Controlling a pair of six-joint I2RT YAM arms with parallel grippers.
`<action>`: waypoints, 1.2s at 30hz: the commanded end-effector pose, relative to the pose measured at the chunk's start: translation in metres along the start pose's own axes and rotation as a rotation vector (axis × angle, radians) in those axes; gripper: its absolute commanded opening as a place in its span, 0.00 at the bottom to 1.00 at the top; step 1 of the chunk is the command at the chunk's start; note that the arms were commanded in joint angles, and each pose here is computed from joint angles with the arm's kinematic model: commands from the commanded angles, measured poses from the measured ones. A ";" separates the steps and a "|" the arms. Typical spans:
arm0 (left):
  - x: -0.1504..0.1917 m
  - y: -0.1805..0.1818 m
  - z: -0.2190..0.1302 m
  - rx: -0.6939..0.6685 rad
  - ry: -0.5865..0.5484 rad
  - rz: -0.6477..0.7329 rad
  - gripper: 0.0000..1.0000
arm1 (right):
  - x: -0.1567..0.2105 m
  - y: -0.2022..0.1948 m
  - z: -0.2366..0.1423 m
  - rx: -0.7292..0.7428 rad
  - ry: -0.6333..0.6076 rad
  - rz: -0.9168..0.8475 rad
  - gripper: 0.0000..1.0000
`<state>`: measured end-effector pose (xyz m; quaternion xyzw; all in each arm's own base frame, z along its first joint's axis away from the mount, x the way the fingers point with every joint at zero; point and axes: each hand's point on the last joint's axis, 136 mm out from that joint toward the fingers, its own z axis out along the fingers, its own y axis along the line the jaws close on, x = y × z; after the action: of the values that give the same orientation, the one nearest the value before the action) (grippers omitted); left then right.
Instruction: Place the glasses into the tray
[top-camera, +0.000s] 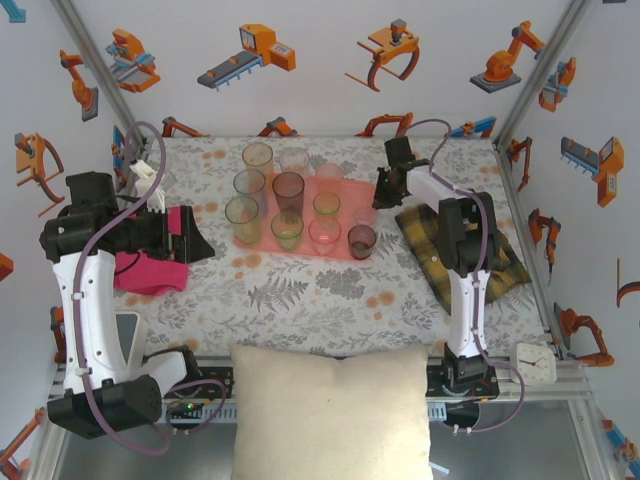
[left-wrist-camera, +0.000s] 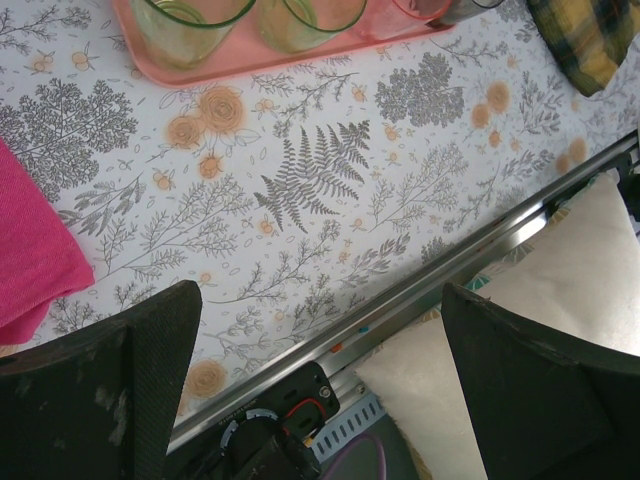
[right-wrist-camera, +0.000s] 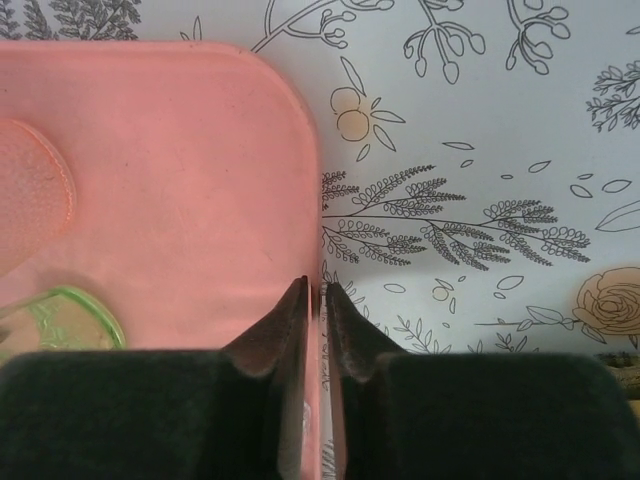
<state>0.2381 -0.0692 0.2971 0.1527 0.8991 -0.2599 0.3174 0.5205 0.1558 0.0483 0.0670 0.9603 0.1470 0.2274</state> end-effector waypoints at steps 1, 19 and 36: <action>-0.005 -0.004 -0.006 0.006 -0.021 -0.003 0.97 | -0.021 0.004 -0.007 -0.036 -0.041 -0.004 0.22; -0.005 0.021 -0.006 -0.142 -0.064 -0.043 0.97 | -0.077 -0.015 -0.134 0.037 -0.287 0.024 0.33; -0.024 0.111 0.020 -0.381 -0.202 -0.298 0.97 | 0.012 -0.071 -0.240 0.176 -0.488 0.015 0.99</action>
<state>0.2997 -0.0053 0.2538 -0.0221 0.9237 -0.1511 0.3515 0.4089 0.0403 0.2190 0.1120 0.9015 0.0534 0.4145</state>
